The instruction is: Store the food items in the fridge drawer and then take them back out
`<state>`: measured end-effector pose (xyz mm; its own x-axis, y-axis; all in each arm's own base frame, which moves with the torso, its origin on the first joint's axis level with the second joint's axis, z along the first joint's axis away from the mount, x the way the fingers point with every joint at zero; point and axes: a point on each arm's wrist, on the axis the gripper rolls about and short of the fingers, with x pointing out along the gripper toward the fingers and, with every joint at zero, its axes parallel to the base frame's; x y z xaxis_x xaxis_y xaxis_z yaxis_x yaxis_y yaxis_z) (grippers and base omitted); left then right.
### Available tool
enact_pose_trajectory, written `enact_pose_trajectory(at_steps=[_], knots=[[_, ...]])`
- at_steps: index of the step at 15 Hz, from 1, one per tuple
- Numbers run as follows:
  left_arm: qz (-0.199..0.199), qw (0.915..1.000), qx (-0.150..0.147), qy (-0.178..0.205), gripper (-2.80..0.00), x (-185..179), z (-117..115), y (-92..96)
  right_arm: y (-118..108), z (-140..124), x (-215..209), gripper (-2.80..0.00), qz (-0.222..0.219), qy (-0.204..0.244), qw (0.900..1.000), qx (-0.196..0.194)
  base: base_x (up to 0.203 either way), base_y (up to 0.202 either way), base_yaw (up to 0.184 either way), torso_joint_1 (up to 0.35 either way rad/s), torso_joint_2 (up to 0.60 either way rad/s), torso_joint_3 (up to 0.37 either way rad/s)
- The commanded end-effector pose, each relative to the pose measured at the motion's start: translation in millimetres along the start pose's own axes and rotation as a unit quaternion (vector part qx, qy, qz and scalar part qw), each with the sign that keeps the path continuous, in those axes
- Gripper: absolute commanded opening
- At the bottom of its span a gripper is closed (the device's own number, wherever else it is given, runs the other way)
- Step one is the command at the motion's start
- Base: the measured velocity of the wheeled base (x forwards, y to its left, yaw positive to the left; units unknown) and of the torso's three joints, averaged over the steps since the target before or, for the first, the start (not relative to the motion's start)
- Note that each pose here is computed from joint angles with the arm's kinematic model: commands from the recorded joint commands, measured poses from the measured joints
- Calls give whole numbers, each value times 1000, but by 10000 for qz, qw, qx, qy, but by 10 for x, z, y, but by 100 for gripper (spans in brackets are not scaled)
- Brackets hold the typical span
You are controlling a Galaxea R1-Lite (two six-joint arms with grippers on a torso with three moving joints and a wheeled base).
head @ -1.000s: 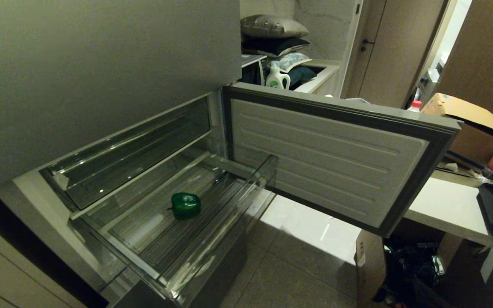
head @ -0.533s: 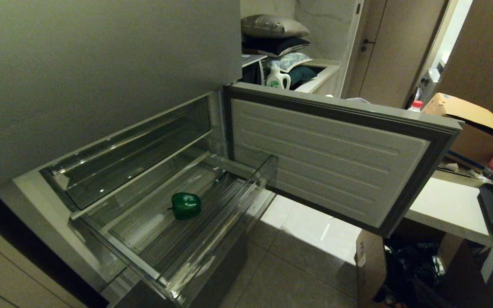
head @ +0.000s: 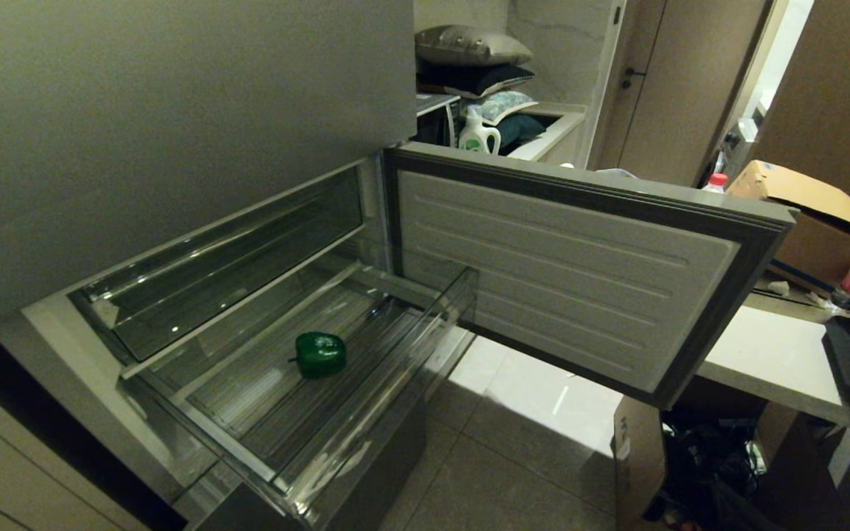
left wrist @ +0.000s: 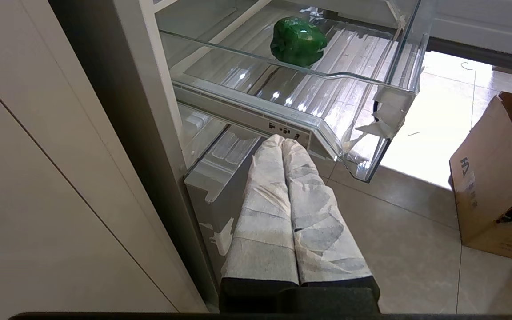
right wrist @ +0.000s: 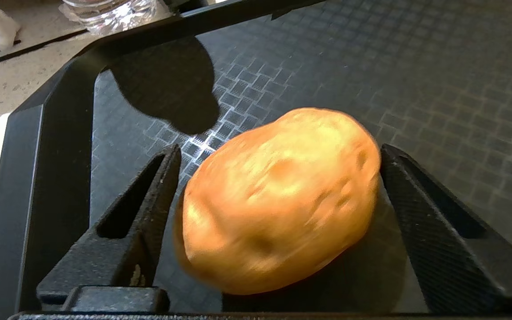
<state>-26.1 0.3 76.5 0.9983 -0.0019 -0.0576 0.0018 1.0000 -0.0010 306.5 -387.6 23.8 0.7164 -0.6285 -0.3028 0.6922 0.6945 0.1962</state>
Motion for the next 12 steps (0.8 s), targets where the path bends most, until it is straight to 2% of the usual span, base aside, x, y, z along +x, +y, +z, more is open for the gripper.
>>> enact_pose_trajectory(at_steps=[1, 5, 9, 12], knots=[[2, 10000, -1, 3, -280, 0, 0, 0, 3, 7, 3, 0, 15, -28, 10000, 4, 0, 0, 0, 0, 0, 0], [2, 10000, -1, 3, -280, 0, 0, 0, -19, 68, -6, 0, -188, -159, 9997, 6, 0, 0, 0, 0, 0, 0], [2, 10000, -1, 3, -280, 0, 0, 0, -49, 434, -214, 0, -284, -482, 9984, -4, 0, 0, 0, 0, 0, 0], [2, 10000, -1, 3, -280, 0, 0, 0, -50, 543, -398, 0, -353, -472, 9983, 4, 0, 0, 0, 0, 0, 0]])
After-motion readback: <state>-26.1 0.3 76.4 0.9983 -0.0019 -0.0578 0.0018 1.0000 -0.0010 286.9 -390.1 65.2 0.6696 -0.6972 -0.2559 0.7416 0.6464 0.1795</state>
